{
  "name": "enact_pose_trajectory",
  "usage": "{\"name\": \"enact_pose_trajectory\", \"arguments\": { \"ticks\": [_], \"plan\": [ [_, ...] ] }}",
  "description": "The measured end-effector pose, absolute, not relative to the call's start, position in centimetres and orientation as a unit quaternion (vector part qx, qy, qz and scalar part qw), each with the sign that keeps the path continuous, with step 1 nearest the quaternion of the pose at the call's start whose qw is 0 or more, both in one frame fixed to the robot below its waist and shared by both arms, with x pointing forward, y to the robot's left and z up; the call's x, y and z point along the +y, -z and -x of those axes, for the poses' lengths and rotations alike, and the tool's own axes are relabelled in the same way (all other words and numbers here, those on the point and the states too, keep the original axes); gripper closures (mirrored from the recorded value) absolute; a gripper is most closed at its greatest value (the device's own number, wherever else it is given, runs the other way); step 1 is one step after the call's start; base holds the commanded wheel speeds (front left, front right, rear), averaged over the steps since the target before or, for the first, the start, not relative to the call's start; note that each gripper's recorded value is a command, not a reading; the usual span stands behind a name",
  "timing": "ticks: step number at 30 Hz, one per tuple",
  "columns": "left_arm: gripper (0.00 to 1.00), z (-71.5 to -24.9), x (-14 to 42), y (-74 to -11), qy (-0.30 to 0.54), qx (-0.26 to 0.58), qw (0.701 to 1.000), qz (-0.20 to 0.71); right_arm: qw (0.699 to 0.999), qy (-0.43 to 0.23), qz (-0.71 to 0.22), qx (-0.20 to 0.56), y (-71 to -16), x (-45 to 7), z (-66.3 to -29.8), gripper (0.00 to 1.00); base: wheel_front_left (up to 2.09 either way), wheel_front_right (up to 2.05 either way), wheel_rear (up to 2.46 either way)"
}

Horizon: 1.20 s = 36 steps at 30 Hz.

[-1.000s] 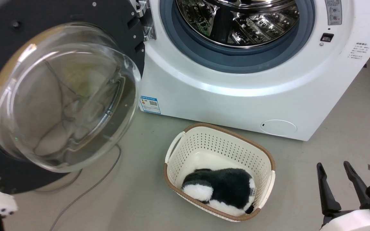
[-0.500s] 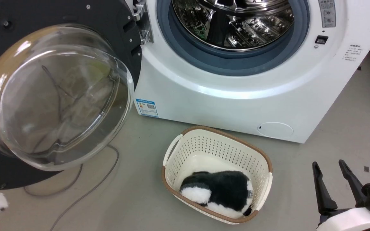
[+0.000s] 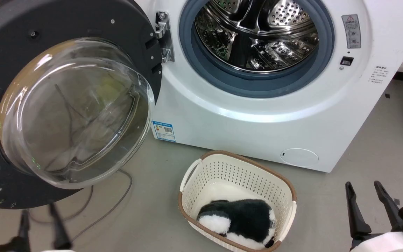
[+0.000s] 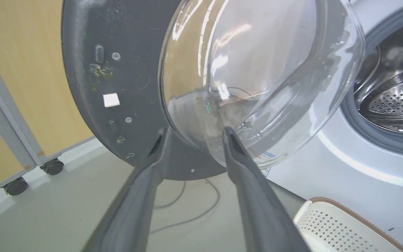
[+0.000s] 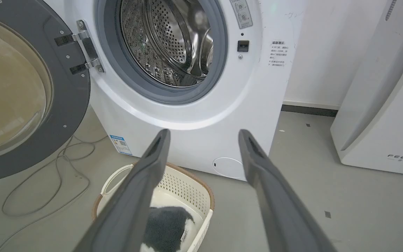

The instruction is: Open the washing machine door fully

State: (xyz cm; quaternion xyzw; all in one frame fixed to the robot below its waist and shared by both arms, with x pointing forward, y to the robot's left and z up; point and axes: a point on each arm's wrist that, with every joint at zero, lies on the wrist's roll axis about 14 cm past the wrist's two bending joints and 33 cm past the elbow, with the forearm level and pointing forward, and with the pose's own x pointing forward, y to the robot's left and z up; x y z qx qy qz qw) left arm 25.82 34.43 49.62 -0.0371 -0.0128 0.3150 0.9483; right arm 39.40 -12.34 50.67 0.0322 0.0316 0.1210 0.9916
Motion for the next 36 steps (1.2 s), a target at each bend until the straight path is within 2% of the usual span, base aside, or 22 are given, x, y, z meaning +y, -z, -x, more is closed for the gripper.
{"name": "enact_pose_trajectory", "arguments": {
  "ticks": [6,13,23,36],
  "plan": [
    [0.0,-26.7,29.5,-49.2,-0.25,-0.009,0.968,0.035,0.992,-0.119,-0.028,0.022,-51.4,-12.6,-38.7,0.0,0.0,0.0,0.0],
    [0.0,-29.5,23.3,-49.4,-0.137,0.001,0.99,0.025,0.994,-0.105,-0.023,0.014,-52.0,-13.6,-37.5,0.0,0.0,0.0,0.0],
    [0.0,-33.7,17.5,-50.7,-0.005,0.002,1.0,-0.01,0.997,-0.066,-0.025,0.016,-51.9,-16.2,-34.9,0.0,0.0,0.0,0.0],
    [0.0,-35.0,16.7,-50.4,0.025,0.018,0.999,-0.024,0.999,-0.041,-0.025,0.022,-51.7,-17.7,-33.1,0.0,0.0,0.0,0.0]
  ]
}}
